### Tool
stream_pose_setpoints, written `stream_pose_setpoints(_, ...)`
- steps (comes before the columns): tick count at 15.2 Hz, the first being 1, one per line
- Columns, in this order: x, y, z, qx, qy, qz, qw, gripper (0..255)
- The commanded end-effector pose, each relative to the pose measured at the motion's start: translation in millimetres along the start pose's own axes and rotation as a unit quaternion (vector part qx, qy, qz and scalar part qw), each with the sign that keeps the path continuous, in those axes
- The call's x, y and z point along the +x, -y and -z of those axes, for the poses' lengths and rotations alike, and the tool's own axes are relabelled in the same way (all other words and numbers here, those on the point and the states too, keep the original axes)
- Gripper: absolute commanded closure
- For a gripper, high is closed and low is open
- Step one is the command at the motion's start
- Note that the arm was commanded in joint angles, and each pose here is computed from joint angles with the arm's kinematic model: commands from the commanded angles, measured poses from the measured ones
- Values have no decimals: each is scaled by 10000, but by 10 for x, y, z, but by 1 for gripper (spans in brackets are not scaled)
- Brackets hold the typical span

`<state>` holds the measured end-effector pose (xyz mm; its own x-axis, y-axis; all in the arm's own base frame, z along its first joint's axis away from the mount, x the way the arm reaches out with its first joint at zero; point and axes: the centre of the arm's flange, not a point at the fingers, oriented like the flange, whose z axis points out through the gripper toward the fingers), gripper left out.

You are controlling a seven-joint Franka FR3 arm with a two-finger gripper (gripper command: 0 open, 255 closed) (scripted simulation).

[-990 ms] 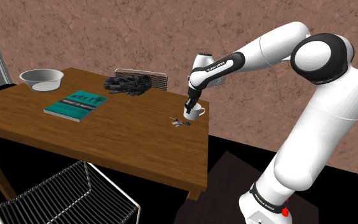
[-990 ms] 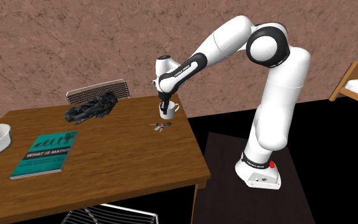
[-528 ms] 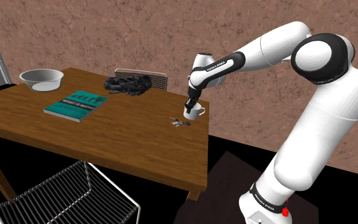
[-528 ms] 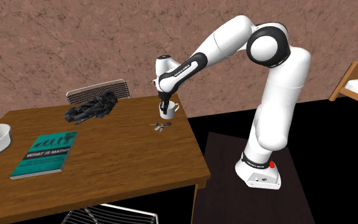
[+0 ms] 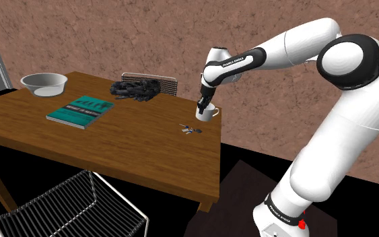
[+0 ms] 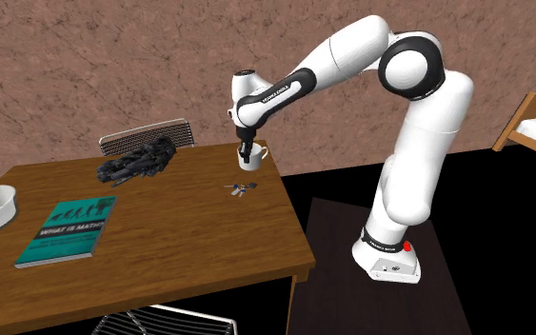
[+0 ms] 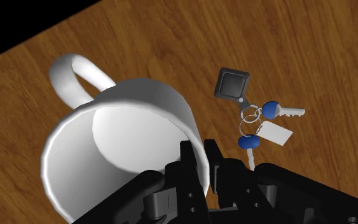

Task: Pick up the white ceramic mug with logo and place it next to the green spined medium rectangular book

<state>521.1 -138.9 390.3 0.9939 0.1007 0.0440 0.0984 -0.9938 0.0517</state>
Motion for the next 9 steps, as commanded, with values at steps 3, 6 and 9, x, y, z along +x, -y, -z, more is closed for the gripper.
stream_pose_setpoints(3,7,-8,219,0,1,0,10000,255)
stream_pose_setpoints(6,14,-16,377,0,1,0,10000,255)
stream_pose_setpoints(9,21,-24,536,0,1,0,10000,255)
